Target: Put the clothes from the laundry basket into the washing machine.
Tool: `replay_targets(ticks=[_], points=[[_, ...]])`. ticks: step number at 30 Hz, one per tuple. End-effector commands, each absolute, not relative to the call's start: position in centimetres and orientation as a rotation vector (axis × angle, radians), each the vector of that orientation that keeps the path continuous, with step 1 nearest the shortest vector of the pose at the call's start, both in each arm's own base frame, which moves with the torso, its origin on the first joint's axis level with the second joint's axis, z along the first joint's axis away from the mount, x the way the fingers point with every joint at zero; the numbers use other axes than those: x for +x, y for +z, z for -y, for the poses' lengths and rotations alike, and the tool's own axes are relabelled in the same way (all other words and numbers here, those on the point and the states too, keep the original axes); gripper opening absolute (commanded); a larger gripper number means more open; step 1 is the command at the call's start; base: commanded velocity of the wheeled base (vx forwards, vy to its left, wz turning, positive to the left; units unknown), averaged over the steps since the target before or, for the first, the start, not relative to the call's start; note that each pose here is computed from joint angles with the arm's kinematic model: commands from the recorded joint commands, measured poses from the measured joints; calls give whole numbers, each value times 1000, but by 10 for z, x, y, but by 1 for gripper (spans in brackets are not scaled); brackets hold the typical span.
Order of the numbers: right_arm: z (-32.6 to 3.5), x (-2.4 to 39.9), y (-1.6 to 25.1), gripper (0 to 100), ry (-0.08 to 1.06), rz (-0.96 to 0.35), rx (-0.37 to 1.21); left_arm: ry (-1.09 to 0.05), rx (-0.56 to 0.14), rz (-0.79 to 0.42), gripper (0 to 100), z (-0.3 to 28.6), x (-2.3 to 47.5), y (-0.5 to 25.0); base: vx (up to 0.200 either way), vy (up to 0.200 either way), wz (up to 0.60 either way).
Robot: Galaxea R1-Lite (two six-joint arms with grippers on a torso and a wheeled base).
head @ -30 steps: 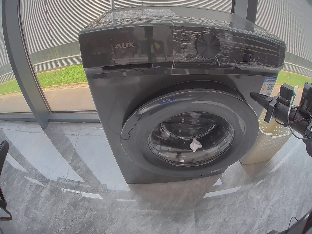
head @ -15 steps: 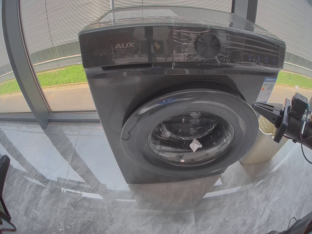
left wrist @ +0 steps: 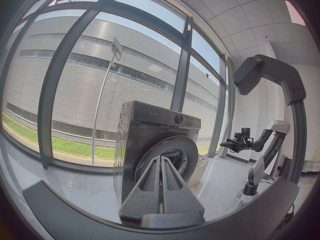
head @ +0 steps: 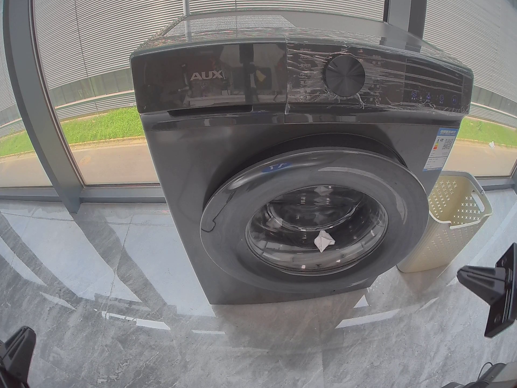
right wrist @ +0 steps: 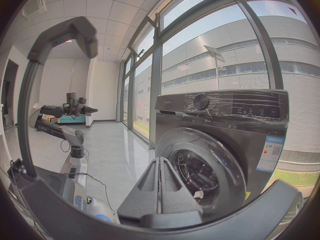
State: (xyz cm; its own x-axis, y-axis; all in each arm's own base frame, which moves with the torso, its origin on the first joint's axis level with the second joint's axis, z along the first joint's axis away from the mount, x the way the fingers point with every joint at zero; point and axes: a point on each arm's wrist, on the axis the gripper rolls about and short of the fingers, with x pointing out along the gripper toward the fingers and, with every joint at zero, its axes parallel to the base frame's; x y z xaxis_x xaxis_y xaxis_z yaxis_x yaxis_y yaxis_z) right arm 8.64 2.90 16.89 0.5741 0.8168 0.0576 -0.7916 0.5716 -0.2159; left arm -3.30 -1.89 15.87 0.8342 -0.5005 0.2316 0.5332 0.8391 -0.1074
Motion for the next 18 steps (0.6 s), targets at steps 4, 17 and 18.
replay_targets(ticks=[4, 17, 18], points=[[-22, 40, 156, 0, 927, 260, -201, -560, -142, 130, 0, 18, -26, 125, 0, 0, 0], [-16, -30, 85, 0, 770, 125, -123, -285, -4, 22, 0, 11, -15, 90, 0, 0, 0], [-16, -30, 85, 0, 769, 132, -133, -262, -7, 12, 0, 11, -15, 89, 0, 0, 0]])
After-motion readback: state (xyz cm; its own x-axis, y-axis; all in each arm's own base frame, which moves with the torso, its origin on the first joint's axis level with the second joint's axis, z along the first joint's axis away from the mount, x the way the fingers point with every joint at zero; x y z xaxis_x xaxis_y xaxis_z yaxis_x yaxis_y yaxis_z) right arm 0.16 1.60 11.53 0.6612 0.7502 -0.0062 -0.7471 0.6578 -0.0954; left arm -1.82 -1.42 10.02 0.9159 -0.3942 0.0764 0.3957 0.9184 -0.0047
